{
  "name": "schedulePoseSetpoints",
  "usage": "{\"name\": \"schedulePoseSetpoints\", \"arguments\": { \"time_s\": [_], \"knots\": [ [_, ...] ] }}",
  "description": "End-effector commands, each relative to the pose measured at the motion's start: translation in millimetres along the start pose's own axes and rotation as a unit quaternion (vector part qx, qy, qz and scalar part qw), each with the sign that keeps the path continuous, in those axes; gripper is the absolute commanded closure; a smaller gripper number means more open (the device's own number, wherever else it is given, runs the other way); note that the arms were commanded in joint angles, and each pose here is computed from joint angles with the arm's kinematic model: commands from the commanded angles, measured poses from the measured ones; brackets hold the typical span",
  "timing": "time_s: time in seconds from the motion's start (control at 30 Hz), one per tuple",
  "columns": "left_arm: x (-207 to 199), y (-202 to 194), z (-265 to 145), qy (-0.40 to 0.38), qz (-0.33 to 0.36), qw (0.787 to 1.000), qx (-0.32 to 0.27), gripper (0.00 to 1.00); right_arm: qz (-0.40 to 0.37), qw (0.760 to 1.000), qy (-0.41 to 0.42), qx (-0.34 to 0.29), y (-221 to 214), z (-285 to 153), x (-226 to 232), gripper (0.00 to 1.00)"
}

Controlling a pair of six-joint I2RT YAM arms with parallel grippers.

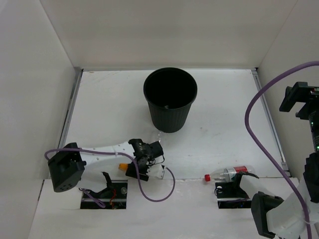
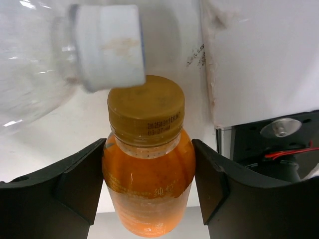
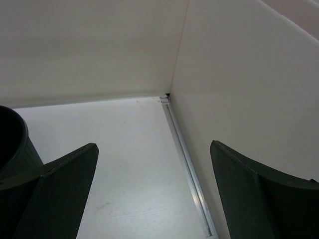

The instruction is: Put the plastic bottles in the bin

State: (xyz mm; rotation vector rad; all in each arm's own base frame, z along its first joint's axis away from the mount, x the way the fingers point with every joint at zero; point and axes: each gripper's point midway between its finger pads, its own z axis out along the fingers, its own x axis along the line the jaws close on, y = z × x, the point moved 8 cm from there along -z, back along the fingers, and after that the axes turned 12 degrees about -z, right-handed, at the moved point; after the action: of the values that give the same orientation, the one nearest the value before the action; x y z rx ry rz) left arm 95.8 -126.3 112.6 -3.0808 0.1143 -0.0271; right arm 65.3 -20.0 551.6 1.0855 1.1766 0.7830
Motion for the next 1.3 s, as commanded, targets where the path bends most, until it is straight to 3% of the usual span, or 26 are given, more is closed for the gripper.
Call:
{"name": "schedulePoseSetpoints", "arguments": {
  "time_s": [0.0, 0.13, 0.4, 0.6, 0.7, 0.9, 1.0, 1.1, 1.17, 1.2, 1.23, 1.27],
  "knots": [
    [-3, 10, -35, -0.020, -0.013, 0.997, -0.071, 0.84, -0.005, 1.000, 0.007, -0.007, 1, 22, 0, 0.00],
    [-9, 24, -87, -0.046, -0.028, 0.982, -0.179, 0.86, -0.006, 1.000, 0.017, 0.001, -6, 41, 2, 0.00],
    [-15, 37, -226, -0.058, -0.010, 0.911, -0.407, 0.86, -0.007, 0.999, 0.025, 0.020, -18, 74, 4, 0.00],
    [30, 55, -316, 0.025, -0.014, 0.816, -0.577, 0.86, 0.017, 0.999, 0.033, 0.028, -28, 87, 10, 0.00],
    [74, 62, -337, 0.090, -0.017, 0.769, -0.633, 0.85, 0.026, 0.999, 0.038, 0.028, -29, 89, 13, 0.00],
    [168, 73, -344, 0.145, -0.042, 0.716, -0.681, 0.84, 0.023, 0.999, 0.040, 0.026, -28, 87, 13, 0.00],
    [208, 80, -341, 0.154, -0.057, 0.698, -0.697, 0.84, 0.021, 0.999, 0.040, 0.025, -29, 82, 13, 0.00],
    [238, 86, -332, 0.155, -0.072, 0.694, -0.699, 0.84, 0.023, 0.999, 0.041, 0.024, -29, 77, 14, 0.00],
    [256, 87, -320, 0.153, -0.085, 0.700, -0.692, 0.78, 0.024, 0.998, 0.050, 0.026, -31, 73, 16, 0.00],
    [262, 87, -314, 0.153, -0.092, 0.703, -0.689, 0.69, 0.024, 0.998, 0.054, 0.027, -31, 71, 18, 0.00],
    [267, 87, -308, 0.152, -0.097, 0.706, -0.685, 0.54, 0.024, 0.997, 0.062, 0.031, -33, 69, 20, 0.00],
    [270, 86, -303, 0.154, -0.100, 0.708, -0.681, 0.31, 0.024, 0.997, 0.068, 0.036, -35, 68, 21, 0.00]
  ]
}}
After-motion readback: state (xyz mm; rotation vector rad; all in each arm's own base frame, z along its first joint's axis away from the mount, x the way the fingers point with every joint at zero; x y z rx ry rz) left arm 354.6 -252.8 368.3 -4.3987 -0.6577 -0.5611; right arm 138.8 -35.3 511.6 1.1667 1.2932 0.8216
